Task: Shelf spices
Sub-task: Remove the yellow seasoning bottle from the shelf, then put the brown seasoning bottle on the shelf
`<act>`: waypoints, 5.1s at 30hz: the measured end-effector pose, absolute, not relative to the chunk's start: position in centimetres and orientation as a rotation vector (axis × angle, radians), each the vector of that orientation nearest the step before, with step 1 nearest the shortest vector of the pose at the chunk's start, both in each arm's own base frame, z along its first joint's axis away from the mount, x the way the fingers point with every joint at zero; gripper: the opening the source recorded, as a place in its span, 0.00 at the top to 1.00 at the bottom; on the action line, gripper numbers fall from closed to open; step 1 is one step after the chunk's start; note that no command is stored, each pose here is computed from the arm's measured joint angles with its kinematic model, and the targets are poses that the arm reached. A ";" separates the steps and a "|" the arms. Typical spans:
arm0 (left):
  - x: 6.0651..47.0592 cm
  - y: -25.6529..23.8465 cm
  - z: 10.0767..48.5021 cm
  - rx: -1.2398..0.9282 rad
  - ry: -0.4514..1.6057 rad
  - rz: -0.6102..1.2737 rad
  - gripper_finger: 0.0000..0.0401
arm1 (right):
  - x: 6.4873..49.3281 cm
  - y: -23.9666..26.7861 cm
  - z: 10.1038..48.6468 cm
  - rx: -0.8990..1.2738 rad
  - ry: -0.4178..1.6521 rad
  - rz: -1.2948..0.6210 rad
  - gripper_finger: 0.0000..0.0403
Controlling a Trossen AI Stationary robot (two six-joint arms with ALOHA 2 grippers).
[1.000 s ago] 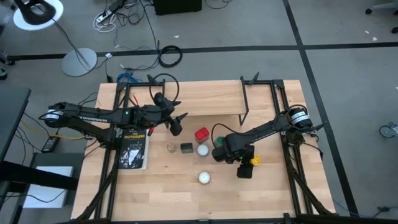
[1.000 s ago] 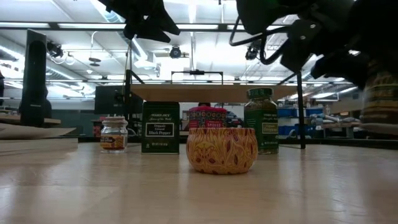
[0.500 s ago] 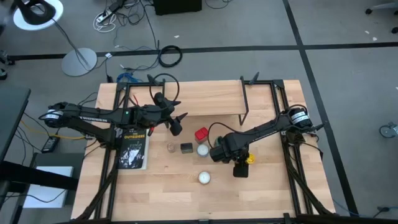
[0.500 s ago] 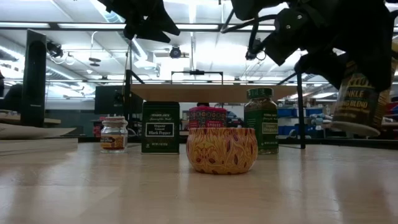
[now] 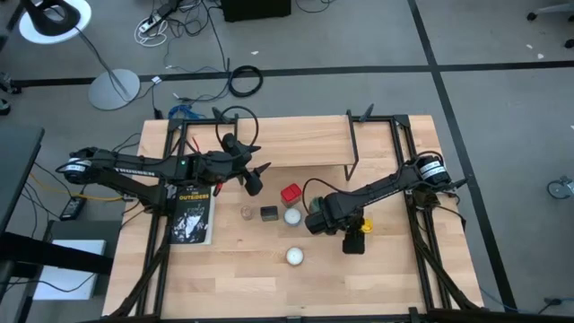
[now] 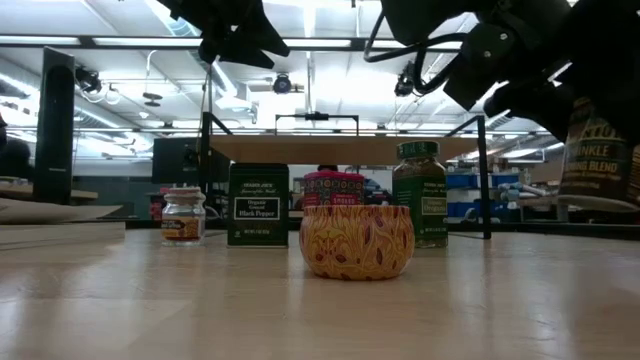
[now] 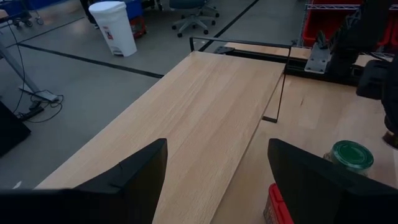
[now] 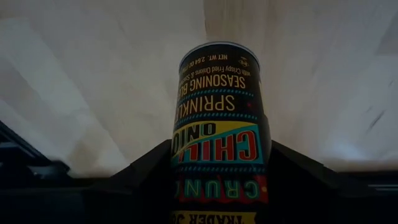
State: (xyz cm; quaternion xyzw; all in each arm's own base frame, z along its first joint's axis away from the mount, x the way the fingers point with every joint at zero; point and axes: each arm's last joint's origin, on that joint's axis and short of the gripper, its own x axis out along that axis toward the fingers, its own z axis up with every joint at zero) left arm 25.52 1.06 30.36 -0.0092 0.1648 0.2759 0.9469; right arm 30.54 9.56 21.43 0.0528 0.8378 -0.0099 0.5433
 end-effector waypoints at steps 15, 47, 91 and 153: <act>25.5 1.1 30.4 -0.015 0.337 0.561 0.29 | 31.0 9.4 21.2 0.053 1.907 -0.125 0.18; 25.5 1.1 30.4 -0.019 0.335 0.562 0.29 | 31.9 10.1 23.9 0.093 1.844 -0.088 0.15; 25.3 1.8 30.0 -0.005 0.378 0.599 0.29 | 25.2 9.8 47.3 -0.480 0.658 -0.645 1.00; 25.5 -2.8 29.5 0.009 0.316 0.465 0.29 | 16.6 13.8 35.6 -0.299 0.144 -0.601 1.00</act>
